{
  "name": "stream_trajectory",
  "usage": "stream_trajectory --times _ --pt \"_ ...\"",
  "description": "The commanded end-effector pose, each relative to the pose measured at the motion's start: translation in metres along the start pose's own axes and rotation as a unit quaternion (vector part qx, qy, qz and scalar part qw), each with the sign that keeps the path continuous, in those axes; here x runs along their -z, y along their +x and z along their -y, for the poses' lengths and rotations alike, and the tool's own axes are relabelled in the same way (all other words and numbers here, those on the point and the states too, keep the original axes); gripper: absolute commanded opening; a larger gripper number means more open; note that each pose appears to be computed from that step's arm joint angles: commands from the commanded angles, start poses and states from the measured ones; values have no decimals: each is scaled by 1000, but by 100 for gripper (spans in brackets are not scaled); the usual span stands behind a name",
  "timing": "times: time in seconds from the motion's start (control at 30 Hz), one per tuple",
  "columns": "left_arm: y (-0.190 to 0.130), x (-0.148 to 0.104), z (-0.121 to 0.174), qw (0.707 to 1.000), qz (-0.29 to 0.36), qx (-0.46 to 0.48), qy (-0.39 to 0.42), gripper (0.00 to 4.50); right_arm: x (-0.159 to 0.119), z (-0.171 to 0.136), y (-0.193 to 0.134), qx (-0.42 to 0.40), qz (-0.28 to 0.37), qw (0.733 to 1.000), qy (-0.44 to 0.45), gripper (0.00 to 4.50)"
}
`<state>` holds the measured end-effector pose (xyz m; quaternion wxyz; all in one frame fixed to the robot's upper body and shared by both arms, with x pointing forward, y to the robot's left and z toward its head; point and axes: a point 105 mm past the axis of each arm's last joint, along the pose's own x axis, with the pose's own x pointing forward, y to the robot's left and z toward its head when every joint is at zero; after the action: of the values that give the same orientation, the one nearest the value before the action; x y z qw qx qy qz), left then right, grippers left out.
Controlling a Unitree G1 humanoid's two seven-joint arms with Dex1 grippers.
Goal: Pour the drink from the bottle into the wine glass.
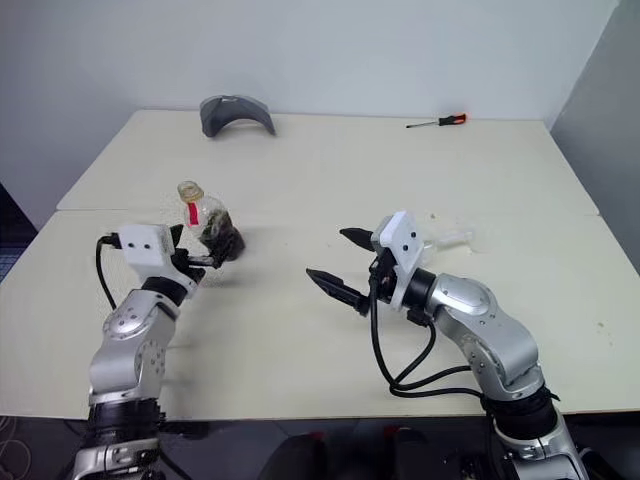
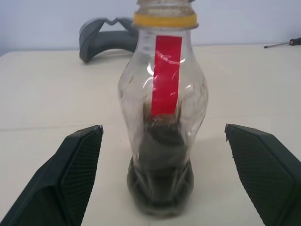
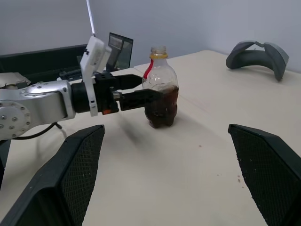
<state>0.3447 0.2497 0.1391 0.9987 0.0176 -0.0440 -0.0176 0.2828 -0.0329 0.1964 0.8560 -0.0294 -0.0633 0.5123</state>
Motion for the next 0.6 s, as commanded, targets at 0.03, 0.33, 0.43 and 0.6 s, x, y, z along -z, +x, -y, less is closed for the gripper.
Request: stream_trajectory --times 0.03,0.33,0.43,0.6 --pt "-14 -12 6 1000 9 7 -4 447 -12 -2 -7 -2 21 1000 -18 450" --pt "-63 -24 93 960 -38 275 15 447 -3 23 -43 65 -47 994 -77 450" --pt "-84 -29 125 915 -41 401 30 447 3 52 -66 120 -101 977 -142 450" --pt "-93 -34 147 864 -28 501 50 447 16 91 -94 190 -178 935 -242 450"
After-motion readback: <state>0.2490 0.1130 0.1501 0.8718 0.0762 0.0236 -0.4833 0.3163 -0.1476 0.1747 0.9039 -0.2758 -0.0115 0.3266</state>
